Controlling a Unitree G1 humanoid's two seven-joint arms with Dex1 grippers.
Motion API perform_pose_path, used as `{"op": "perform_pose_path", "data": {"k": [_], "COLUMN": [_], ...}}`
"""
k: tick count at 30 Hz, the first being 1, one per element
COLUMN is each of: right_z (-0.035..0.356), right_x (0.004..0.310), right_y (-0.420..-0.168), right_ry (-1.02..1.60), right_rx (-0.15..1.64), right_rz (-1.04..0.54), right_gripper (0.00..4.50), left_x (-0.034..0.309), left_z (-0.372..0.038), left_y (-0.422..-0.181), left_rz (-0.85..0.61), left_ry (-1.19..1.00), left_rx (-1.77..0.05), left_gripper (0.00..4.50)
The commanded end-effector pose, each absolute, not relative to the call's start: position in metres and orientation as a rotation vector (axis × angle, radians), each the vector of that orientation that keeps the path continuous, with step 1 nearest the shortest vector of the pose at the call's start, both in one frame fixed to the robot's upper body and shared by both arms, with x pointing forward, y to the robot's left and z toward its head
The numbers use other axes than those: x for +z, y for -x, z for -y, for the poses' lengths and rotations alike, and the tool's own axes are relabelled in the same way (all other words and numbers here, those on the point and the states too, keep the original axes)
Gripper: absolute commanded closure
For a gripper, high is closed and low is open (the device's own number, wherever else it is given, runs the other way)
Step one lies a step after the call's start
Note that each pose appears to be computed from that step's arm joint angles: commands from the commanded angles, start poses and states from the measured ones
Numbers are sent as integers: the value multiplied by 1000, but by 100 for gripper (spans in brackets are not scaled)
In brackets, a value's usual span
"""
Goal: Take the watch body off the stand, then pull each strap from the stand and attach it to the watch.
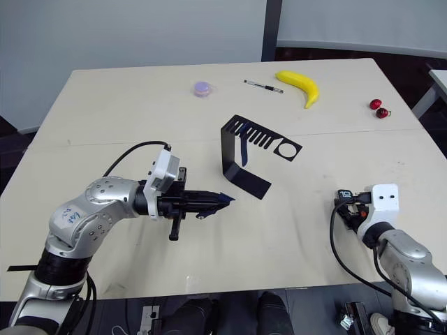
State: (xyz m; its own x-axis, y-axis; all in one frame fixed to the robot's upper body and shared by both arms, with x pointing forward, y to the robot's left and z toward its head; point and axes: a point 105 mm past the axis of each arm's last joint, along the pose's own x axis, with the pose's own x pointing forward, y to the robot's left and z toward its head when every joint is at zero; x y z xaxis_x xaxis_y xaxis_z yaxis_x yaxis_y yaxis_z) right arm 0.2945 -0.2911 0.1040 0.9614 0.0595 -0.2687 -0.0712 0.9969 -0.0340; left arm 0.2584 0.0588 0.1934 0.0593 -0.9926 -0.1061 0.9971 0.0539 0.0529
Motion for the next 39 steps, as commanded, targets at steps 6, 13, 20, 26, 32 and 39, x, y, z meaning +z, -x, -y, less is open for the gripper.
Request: {"op": "perform_pose_path", "data": {"k": [6, 13, 20, 26, 32, 39], "right_z": [300, 305, 305, 277, 227, 168], "right_x": [110, 106, 104, 151, 166, 172], "right_y": [-298, -298, -299, -286, -250, -235], "right_ry": [47, 44, 73, 150, 153, -78], "right_rx": [33, -5, -6, 256, 650, 931], "right_rz": [-248, -261, -262, -258, -435, -557], "right_gripper": [181, 181, 260, 301, 301, 301], "left_x": [206, 206, 206, 205, 198, 187], "left_z": [-56, -57, -56, -66, -66, -55], "left_y": [-257, -258, -258, -256, -253, -257], "left_rz": [12, 18, 22, 37, 81, 177], "left_ry": [-140, -140, -142, -240, -438, -671], "left_rx": [-1520, -1513, -1508, -1485, -1518, -1539], "left_gripper": [450, 450, 450, 450, 450, 450]}}
